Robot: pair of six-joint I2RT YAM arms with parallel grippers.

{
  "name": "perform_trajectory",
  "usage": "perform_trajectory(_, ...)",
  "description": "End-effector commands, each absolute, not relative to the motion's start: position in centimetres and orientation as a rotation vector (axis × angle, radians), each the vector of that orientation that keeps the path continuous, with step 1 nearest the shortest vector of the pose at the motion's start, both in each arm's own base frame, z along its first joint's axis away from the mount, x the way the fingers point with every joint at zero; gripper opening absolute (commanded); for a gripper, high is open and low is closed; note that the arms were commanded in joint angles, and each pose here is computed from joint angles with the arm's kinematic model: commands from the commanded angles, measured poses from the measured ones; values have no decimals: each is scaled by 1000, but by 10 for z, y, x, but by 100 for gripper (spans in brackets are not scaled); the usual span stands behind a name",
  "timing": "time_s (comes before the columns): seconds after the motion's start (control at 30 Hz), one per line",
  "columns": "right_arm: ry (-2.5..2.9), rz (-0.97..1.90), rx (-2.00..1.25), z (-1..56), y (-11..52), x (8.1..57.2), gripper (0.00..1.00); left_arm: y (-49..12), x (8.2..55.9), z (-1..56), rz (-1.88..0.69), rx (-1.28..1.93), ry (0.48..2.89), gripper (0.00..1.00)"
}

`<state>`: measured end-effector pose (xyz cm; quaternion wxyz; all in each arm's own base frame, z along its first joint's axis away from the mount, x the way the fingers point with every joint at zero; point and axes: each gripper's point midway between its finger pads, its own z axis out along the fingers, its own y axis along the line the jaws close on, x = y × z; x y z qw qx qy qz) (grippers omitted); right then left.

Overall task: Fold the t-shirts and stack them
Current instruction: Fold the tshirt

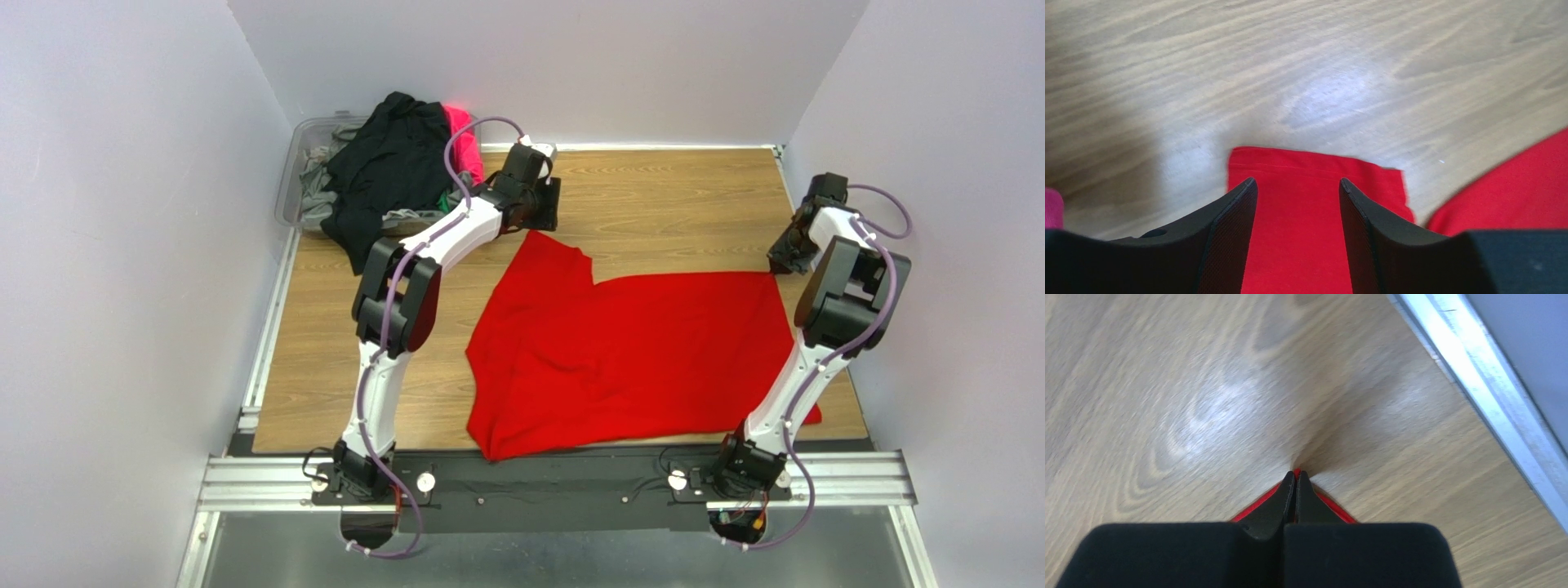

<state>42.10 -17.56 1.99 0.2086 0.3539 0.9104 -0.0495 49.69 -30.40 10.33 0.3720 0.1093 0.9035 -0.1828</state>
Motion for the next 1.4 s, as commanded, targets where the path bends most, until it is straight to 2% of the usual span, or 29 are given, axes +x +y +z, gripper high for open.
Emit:
perform_trajectory(0.0, 2574, -216, 1041, 6, -186, 398, 1, -288, 508, 81, -371, 298, 2359, 59)
perform_trajectory(0.17, 2573, -207, 1045, 6, -187, 398, 1, -271, 517, 65, -299, 279, 2379, 59)
perform_trajectory(0.6, 2579, -188, 1043, 5, -183, 397, 1, -277, 531, 43, -375, 318, 2377, 58)
perform_trajectory(0.8, 2582, -184, 1041, 5, -183, 397, 1, -284, 534, 37, -418, 335, 2375, 53)
perform_trajectory(1.1, 2583, -184, 1042, 5, -183, 396, 1, -283, 530, 29, -415, 356, 2392, 39)
perform_trajectory(1.13, 2585, -186, 1042, 4, -183, 396, 1, -283, 530, 28, -420, 357, 2392, 32)
perform_trajectory(1.2, 2585, -186, 1042, 4, -183, 396, 1, -284, 529, 26, -425, 361, 2397, 26)
perform_trajectory(1.23, 2583, -182, 1039, 6, -182, 396, 1, -284, 527, 22, -429, 362, 2405, 16)
perform_trajectory(1.3, 2581, -182, 1040, 7, -182, 396, 1, -287, 524, 21, -450, 367, 2409, 8)
perform_trajectory(1.33, 2579, -182, 1040, 7, -182, 396, 1, -287, 523, 18, -456, 369, 2414, 0)
perform_trajectory(1.37, 2574, -182, 1036, 10, -183, 397, 1, -288, 522, 18, -462, 369, 2416, 0)
